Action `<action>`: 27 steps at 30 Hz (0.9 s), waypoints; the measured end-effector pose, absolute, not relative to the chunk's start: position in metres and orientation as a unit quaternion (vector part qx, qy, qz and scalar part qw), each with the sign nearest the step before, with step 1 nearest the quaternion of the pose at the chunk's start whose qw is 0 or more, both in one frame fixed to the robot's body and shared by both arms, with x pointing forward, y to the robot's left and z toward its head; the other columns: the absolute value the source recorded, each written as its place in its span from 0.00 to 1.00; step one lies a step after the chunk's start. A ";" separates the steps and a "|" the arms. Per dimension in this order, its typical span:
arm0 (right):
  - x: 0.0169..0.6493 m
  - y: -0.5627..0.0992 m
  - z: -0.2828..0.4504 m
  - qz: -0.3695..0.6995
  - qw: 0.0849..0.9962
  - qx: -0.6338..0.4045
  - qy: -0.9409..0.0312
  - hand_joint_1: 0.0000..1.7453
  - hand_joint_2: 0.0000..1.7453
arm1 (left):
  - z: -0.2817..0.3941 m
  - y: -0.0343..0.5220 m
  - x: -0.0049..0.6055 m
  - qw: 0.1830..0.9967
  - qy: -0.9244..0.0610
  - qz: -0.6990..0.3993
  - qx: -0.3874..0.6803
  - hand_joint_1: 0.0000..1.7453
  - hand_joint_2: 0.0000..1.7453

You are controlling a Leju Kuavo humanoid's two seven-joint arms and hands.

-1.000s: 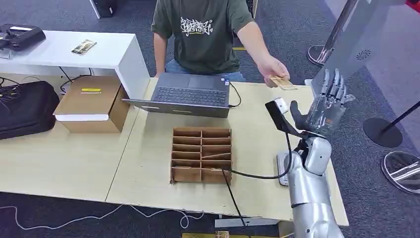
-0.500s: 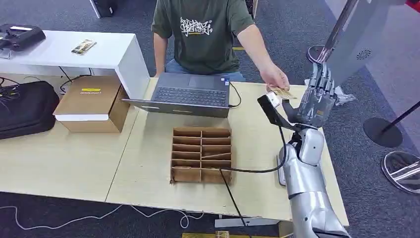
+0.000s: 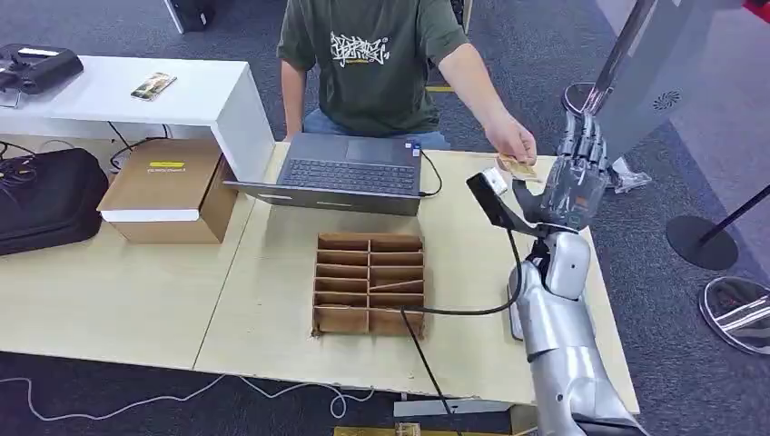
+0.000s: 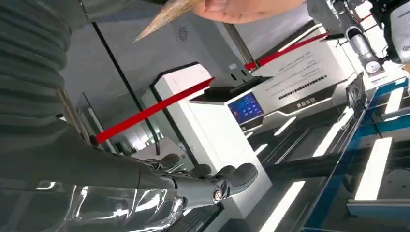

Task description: Pass the card to the sensor for recognition and then transmit it.

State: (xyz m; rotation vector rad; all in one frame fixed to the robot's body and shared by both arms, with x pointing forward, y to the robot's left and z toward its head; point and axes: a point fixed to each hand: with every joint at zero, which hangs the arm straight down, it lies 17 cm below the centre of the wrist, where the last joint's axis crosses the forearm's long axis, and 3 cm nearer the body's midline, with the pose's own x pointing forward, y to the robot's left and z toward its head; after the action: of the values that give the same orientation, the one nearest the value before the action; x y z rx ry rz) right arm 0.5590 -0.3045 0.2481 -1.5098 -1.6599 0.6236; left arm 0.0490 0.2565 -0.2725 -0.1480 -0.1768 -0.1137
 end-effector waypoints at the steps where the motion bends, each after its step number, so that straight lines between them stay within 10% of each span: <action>1: 0.559 -0.305 0.248 0.245 0.397 -0.594 -0.655 1.00 1.00 | -0.273 0.257 0.049 0.992 -0.088 -0.057 -0.074 0.00 0.00; 27: 0.565 -0.302 0.233 0.261 0.409 -0.586 -0.649 1.00 1.00 | -0.273 0.257 0.049 0.992 -0.088 -0.054 -0.074 0.00 0.00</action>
State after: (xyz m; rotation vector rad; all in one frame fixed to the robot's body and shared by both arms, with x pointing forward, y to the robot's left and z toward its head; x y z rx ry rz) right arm 0.5653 -0.3023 0.2328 -1.4753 -1.6351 0.6566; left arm 0.0491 0.2572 -0.2725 -0.1480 -0.1771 -0.1083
